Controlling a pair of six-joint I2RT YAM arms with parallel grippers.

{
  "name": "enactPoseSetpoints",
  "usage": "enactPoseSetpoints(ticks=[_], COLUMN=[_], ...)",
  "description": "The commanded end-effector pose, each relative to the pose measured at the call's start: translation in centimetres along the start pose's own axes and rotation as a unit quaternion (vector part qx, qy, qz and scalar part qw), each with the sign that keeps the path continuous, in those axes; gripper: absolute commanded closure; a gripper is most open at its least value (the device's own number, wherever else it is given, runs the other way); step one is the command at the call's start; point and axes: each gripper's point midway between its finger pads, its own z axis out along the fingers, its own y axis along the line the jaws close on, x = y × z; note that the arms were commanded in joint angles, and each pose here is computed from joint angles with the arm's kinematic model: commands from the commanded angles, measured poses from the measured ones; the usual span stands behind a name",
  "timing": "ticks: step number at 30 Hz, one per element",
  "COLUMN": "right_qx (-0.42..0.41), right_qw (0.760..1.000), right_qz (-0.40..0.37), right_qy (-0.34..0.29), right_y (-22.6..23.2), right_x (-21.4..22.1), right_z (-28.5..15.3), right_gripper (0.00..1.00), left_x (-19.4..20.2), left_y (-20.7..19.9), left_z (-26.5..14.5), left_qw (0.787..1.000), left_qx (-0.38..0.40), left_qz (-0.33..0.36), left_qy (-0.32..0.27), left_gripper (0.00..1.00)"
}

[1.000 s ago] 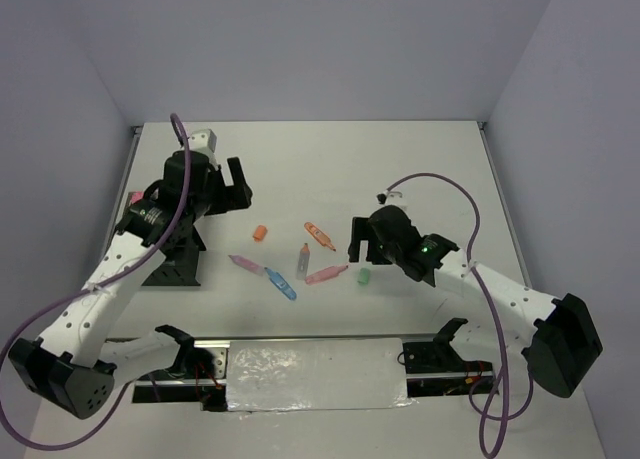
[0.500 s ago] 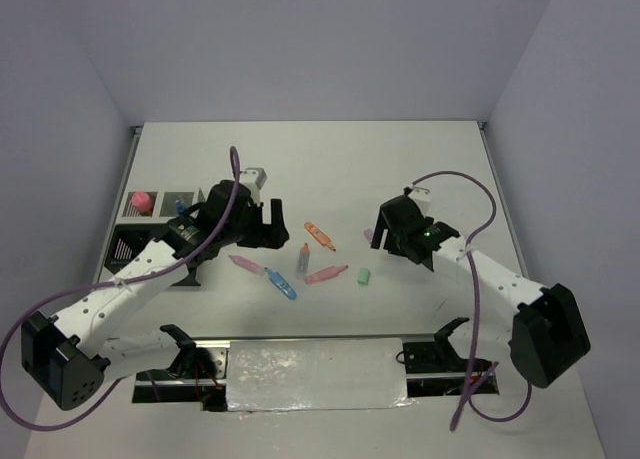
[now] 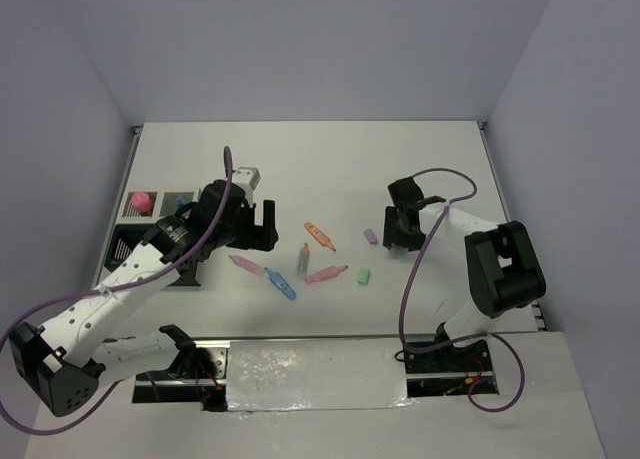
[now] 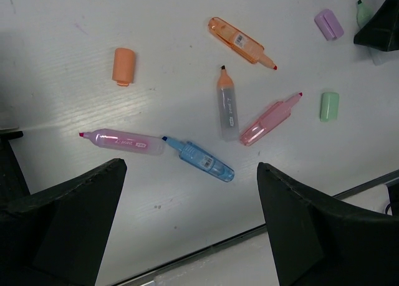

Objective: Sort the stationery into containers
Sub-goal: Pick up the pen from the center of the board, then pick up the pen cap from the center of the board.

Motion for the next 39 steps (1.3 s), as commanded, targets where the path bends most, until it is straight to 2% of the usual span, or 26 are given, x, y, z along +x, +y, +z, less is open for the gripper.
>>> enactPoseSetpoints(ticks=[1,5,6,8,9,14,15,17,18,23,28,32,39], right_qx=[-0.033,-0.025,-0.025,-0.029,-0.033,-0.064,-0.08,-0.089,-0.105,-0.103,-0.083,-0.091,-0.104], right_qw=[0.999,0.999,0.999,0.999,0.999,0.997,0.994,0.991,0.984,0.966,0.958,0.94,0.946], right_qz=[-0.014,-0.012,-0.012,-0.009,-0.006,0.03,0.04,0.059,0.068,0.114,0.139,0.159,0.135], right_qy=[0.008,0.037,0.04,0.039,0.03,-0.019,-0.056,-0.083,-0.127,-0.207,-0.238,-0.287,-0.276], right_y=[0.9,0.5,0.4,0.3,0.4,0.5,0.7,0.3,0.1,-2.5,-4.9,-6.0,-5.4], right_x=[-0.5,0.8,1.0,1.4,1.2,0.5,-0.6,-0.7,-1.7,-1.5,-0.5,-0.7,-0.3], right_z=[0.2,0.9,0.9,0.8,0.4,-2.4,-4.4,-6.3,-8.7,-15.2,-18.2,-21.1,-20.9], right_gripper=[0.37,0.52,0.62,0.69,0.99,1.0,1.0,1.0,1.0,1.0,1.0,1.0,1.0], left_x=[-1.3,-1.3,-1.4,-1.5,-1.4,-1.5,-1.4,-0.8,-0.7,1.9,4.5,6.8,8.5], left_y=[0.1,0.1,0.0,-0.2,-0.4,-2.4,-4.2,-6.9,-8.1,-13.9,-18.0,-20.8,-22.0], left_z=[-1.7,-1.7,-1.6,-1.4,-1.2,0.7,1.0,2.3,2.9,7.4,12.5,15.4,18.4], left_qw=[1.0,1.0,1.0,1.0,1.0,0.999,0.998,0.999,0.999,0.998,0.998,0.995,0.993], left_qx=[0.001,-0.001,0.0,0.003,0.008,0.025,0.042,0.042,0.048,0.052,0.014,0.02,0.009], left_qz=[0.016,0.015,0.01,0.001,-0.009,-0.038,-0.037,-0.016,-0.018,0.001,0.046,0.075,0.087], left_qy=[-0.025,-0.025,-0.024,-0.027,-0.025,-0.009,-0.01,0.002,0.0,0.017,0.043,0.06,0.083], left_gripper=[0.01,0.01,0.01,0.01,0.01,0.01,0.01,0.01,0.01,0.01,0.05,0.1,0.2])
